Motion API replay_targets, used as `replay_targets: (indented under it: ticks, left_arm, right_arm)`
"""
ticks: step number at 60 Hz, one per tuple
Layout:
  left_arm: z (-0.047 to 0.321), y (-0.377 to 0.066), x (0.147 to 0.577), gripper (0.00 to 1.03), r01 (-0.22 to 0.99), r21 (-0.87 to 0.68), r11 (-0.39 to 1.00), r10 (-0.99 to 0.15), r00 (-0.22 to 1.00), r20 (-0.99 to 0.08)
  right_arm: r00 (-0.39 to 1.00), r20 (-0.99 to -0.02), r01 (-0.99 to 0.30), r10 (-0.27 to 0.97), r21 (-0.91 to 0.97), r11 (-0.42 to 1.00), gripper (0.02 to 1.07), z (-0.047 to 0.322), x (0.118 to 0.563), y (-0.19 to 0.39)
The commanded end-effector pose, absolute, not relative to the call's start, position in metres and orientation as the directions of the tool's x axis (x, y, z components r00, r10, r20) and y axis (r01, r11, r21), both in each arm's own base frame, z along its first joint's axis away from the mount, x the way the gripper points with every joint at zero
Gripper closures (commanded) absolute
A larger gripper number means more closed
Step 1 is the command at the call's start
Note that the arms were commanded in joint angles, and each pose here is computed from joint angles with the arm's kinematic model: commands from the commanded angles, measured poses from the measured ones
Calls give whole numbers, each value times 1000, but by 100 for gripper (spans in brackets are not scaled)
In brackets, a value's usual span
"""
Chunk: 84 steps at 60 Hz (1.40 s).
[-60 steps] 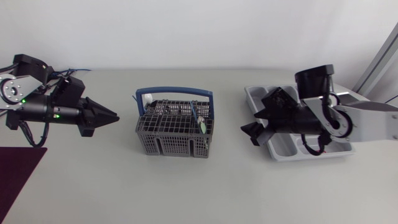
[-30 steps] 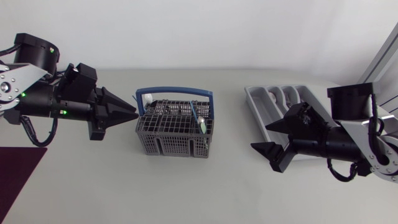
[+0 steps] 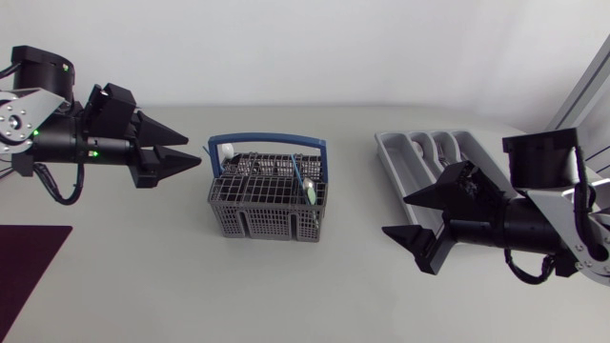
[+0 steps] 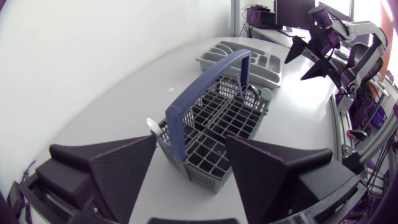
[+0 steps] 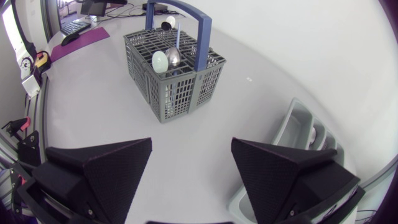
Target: Unload the cutlery basket into the drawer organizer.
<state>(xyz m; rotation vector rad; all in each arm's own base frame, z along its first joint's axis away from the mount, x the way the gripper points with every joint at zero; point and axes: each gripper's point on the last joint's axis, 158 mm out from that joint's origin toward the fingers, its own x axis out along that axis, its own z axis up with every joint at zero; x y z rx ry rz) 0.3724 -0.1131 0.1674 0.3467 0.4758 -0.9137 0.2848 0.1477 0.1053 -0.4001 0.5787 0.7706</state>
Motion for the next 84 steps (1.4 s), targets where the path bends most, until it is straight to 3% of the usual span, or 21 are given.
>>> replay_targets:
  ticks: [1, 28, 37, 47, 52, 66, 75, 84]
  left_arm:
    - [169, -109, 394, 11, 812, 78, 579, -671, 529, -519]
    - [153, -90, 443, 13, 790, 42, 612, -654, 536, -534]
    - [147, -91, 445, 27, 794, 33, 607, -657, 525, -540]
    - [139, -96, 443, 32, 803, 25, 595, -663, 508, -549]
    - [137, -99, 443, 40, 809, 21, 588, -667, 500, -552]
    - [129, -106, 443, 40, 819, 7, 573, -677, 479, -559]
    - [129, -106, 444, 46, 821, 12, 571, -677, 480, -559]
    - [129, -109, 444, 71, 829, 7, 560, -688, 470, -553]
  right_arm:
    - [551, -642, -763, 533, -128, 634, 15, 93, 274, 148]
    - [528, -664, -777, 530, -127, 616, 15, 79, 268, 146]
    - [522, -670, -779, 528, -123, 615, 15, 76, 269, 145]
    - [521, -672, -778, 527, -120, 616, 15, 73, 270, 145]
    - [521, -672, -778, 527, -120, 616, 15, 72, 271, 145]
    - [516, -677, -779, 526, -115, 616, 14, 69, 271, 145]
    - [515, -677, -779, 526, -114, 617, 14, 67, 271, 145]
    - [513, -677, -780, 527, -111, 616, 14, 64, 271, 145]
